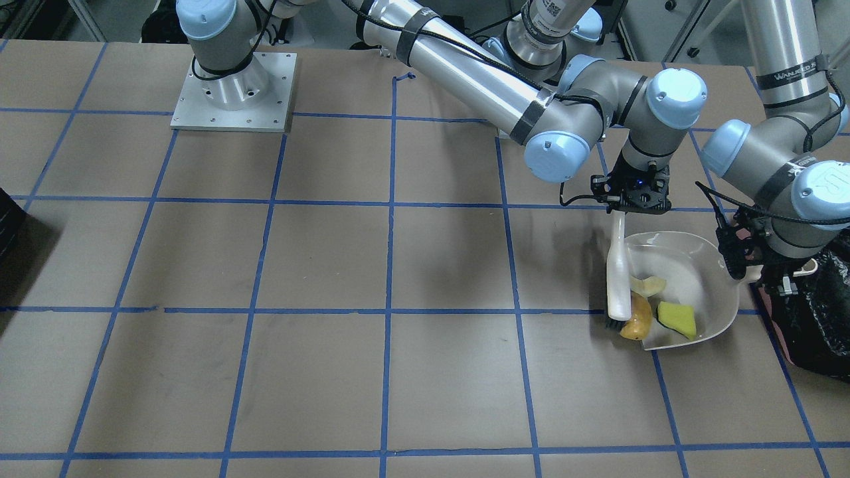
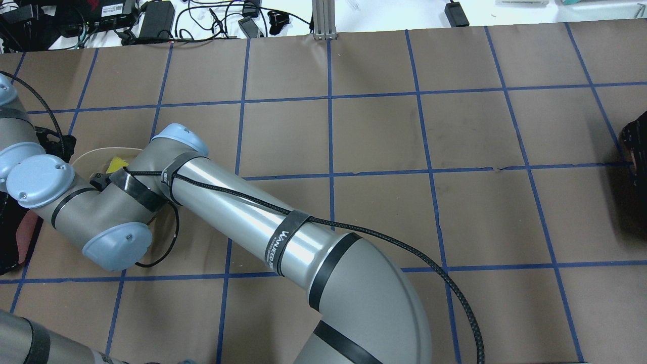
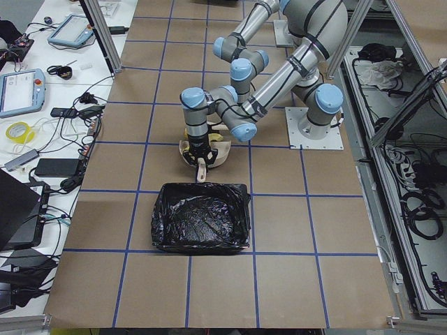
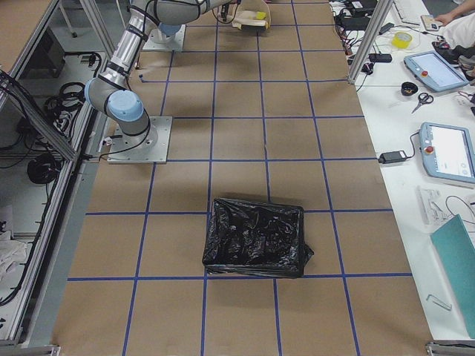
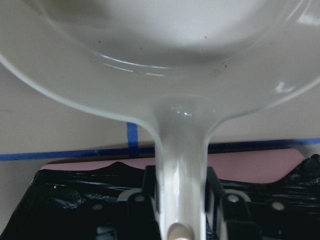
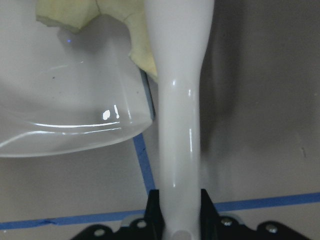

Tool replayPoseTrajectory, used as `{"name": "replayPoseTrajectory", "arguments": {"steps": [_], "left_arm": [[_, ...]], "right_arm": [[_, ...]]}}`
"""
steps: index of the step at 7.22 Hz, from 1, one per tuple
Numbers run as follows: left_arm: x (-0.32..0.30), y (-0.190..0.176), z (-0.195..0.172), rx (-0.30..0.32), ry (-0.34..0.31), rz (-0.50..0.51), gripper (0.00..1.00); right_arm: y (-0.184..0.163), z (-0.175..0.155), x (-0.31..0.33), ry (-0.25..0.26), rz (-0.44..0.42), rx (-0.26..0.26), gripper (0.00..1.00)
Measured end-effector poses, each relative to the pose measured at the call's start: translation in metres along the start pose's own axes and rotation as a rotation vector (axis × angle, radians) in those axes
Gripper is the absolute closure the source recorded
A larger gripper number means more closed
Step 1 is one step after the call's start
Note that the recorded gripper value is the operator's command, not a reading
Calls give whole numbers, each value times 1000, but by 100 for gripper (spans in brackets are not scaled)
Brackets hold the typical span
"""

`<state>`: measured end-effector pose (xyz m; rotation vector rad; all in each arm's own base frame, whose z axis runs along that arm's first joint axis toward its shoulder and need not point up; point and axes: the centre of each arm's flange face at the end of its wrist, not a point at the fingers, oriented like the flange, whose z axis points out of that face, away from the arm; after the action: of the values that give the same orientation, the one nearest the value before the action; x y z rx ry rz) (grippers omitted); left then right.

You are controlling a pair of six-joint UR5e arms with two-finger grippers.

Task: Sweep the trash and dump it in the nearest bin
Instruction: 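Hold the dustpan with the left gripper while the right gripper sweeps trash in, then lift the loaded dustpan with the left gripper toward the black bin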

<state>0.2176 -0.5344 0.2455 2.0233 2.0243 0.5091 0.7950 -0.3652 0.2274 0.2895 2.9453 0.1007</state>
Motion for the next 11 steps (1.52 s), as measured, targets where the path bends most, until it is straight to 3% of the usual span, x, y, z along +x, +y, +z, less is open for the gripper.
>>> {"name": "replayPoseTrajectory", "arguments": {"steps": [3,4,8,11], "left_arm": [[0,0,0,1,0,0,100],[0,0,0,1,1,0,100],[0,0,0,0,0,-1,100],[0,0,0,1,-2,0,100]], "right_arm": [[18,-2,-24,-96,4,-26,100],[22,-6,-26,-100,-1,-33,100],[12,-28,-8,-7,-19,-56,100],[-44,-49,38,161,1,-94,100]]}}
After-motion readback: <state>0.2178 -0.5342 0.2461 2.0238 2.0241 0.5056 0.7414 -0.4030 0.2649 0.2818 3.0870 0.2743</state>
